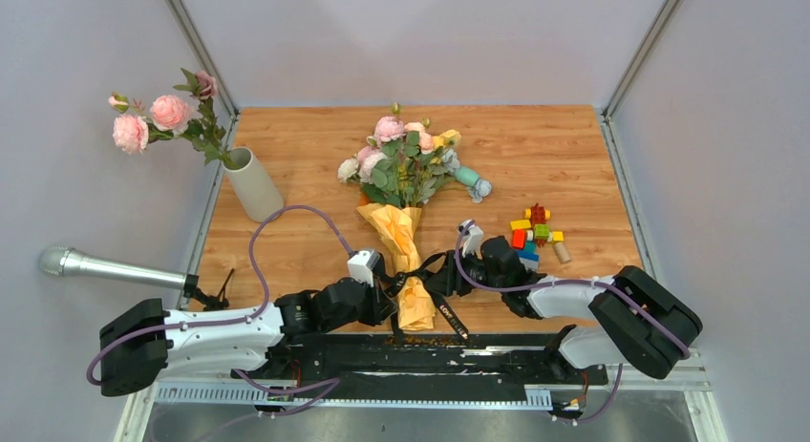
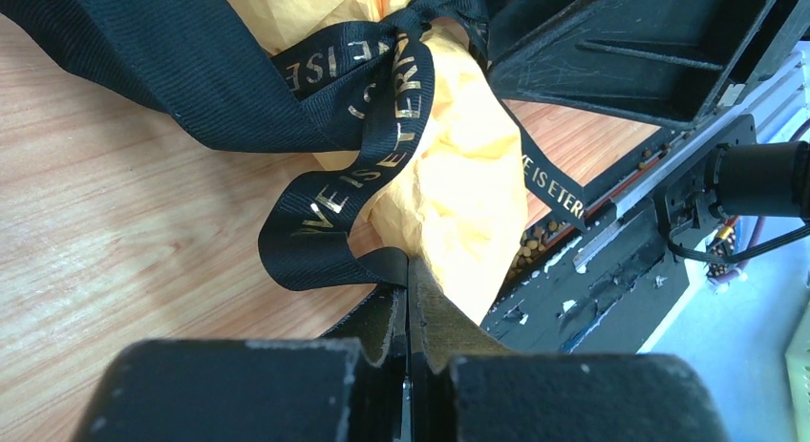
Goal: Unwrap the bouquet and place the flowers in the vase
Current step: Untie the ribbon from the wrapping paper.
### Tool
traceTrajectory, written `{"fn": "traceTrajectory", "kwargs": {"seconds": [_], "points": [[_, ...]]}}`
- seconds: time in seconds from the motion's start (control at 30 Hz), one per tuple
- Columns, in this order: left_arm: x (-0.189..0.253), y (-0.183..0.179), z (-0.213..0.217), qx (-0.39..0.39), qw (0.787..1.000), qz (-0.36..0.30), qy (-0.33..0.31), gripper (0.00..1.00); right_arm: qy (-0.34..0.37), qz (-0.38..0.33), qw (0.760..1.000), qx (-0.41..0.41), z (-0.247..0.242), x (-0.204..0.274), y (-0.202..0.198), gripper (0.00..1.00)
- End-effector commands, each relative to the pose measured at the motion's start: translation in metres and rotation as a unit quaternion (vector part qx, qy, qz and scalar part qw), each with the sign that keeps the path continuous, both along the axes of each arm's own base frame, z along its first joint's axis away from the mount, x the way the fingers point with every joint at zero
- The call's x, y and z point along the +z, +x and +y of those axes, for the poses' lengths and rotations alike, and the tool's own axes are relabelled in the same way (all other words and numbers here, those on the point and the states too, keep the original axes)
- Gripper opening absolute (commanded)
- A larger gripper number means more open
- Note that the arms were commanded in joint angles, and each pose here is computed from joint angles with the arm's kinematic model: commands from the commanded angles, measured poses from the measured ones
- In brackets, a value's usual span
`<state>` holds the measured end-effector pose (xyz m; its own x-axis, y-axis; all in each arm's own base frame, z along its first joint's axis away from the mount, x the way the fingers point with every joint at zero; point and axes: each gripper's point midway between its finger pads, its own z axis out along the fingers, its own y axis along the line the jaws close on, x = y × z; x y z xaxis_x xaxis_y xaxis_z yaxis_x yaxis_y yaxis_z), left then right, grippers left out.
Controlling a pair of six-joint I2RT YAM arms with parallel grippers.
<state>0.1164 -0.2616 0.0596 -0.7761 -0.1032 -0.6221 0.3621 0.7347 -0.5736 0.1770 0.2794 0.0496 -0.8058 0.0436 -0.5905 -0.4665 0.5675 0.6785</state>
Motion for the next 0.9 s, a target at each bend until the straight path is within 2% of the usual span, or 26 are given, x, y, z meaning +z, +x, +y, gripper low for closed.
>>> {"fn": "traceTrajectory", "kwargs": {"seconds": [0.0, 0.2, 0.27, 0.4, 0.57, 0.63, 0.87], "points": [[0.001, 0.003, 0.002, 0.001, 1.0, -0.011, -0.001, 0.0, 0.044, -0.024, 0.999, 0.008, 0.015, 0.027, 0.01, 0.42], [0.0, 0.003, 0.001, 0.0, 1.0, -0.01, 0.002, 0.0, 0.044, -0.025, 0.999, 0.012, 0.018, 0.027, 0.01, 0.44], [-0.001, 0.003, 0.001, -0.001, 1.0, -0.009, 0.003, 0.0, 0.045, -0.023, 0.999, 0.016, 0.019, 0.027, 0.01, 0.42], [0.0, 0.004, 0.0, -0.002, 1.0, -0.009, 0.004, 0.0, 0.047, -0.022, 0.998, 0.019, 0.02, 0.027, 0.009, 0.3], [0.001, 0.005, 0.001, -0.001, 1.0, -0.01, 0.009, 0.0, 0.046, -0.02, 0.999, 0.021, 0.019, 0.029, 0.007, 0.08], [0.002, 0.007, 0.002, 0.0, 1.0, -0.012, 0.014, 0.0, 0.044, -0.022, 0.999, 0.019, 0.018, 0.03, 0.007, 0.03], [0.006, 0.016, 0.01, 0.004, 0.999, -0.015, 0.034, 0.0, 0.008, -0.047, 0.999, 0.005, 0.007, 0.035, 0.011, 0.0]]}}
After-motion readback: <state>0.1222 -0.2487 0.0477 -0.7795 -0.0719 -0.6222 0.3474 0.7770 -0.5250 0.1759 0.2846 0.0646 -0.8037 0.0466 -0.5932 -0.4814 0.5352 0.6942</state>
